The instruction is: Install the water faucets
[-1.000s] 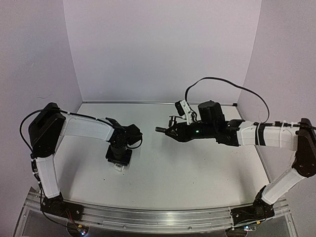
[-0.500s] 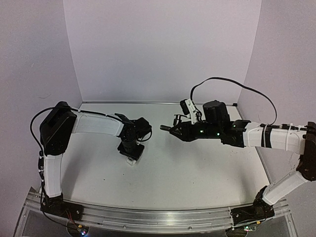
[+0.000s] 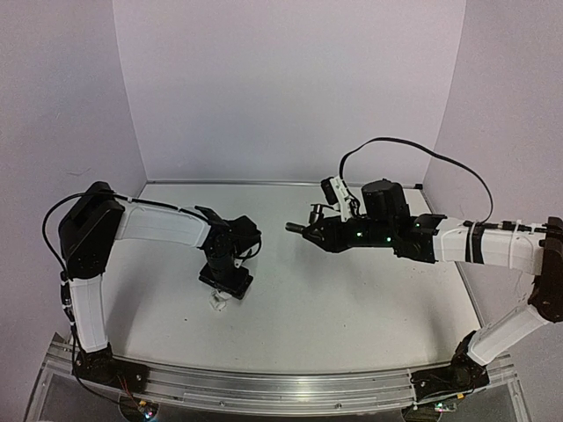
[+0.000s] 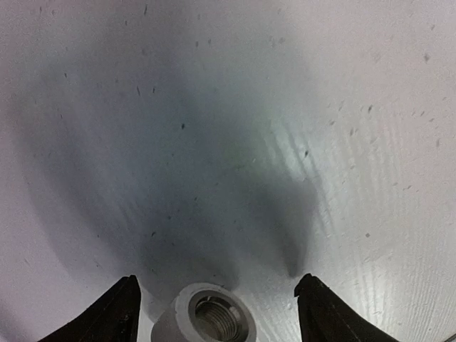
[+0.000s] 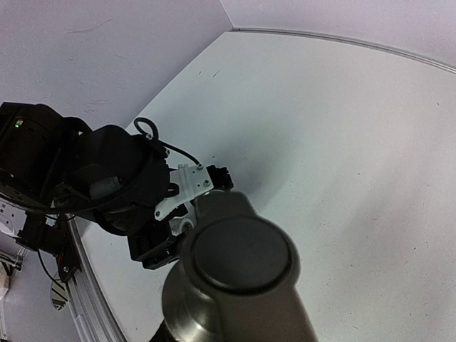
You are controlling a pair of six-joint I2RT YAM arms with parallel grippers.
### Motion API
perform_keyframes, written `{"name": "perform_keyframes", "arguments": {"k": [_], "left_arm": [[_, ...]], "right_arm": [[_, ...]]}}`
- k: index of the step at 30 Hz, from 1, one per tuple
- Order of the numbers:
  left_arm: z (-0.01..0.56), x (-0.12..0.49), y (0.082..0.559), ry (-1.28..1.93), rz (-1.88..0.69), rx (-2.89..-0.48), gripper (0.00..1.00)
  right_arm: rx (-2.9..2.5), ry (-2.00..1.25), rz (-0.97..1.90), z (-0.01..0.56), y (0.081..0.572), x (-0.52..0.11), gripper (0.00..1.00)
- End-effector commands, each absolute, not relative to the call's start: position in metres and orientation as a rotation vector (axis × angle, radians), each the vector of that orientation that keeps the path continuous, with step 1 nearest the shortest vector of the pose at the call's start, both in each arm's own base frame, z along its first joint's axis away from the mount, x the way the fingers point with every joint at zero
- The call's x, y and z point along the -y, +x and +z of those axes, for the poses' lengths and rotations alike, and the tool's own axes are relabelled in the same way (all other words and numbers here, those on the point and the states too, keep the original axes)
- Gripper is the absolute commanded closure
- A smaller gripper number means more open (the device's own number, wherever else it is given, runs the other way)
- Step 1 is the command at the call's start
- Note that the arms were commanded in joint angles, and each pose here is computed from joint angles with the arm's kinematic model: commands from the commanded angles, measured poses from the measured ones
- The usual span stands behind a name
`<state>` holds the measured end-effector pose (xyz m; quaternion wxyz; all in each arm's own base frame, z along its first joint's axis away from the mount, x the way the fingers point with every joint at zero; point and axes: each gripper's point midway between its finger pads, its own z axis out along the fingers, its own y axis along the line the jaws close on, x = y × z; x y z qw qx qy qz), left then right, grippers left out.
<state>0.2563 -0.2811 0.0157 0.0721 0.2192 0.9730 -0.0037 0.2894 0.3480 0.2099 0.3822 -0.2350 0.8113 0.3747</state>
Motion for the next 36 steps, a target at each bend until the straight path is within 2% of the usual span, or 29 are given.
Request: {"name": "perform_keyframes", "arguments": {"k": [1, 3, 10, 17, 23, 27, 36], "left_arm": [[0.060, 0.301, 0.275, 0.532, -0.216, -2.730, 0.14], [0.069, 0.293, 0.272, 0.470, -0.259, -2.681, 0.10], [0.108, 0.263, 0.258, 0.255, -0.571, -2.298, 0.07], [0.104, 0.255, 0.232, 0.361, -0.697, -2.065, 0.06], [0.098, 0.249, 0.221, 0.437, -0.672, -1.905, 0.06], [0.084, 0.257, 0.223, 0.537, -0.605, -1.899, 0.14], [0.053, 0.263, 0.233, 0.667, -0.446, -1.881, 0.20]], "right_arm": [[-1.960, -0.598, 0.994, 0.239, 0.290, -0.350, 1.00], [-1.965, -0.596, 0.996, 0.236, 0.290, -0.350, 1.00], [-1.954, -0.623, 1.053, 0.240, 0.289, -0.361, 1.00], [-1.951, -0.642, 1.105, 0.244, 0.289, -0.371, 1.00], [-1.937, -0.636, 1.137, 0.250, 0.288, -0.374, 1.00], [-1.934, -0.637, 1.160, 0.251, 0.287, -0.377, 1.00], [-1.923, -0.629, 1.164, 0.255, 0.283, -0.372, 1.00]]}}
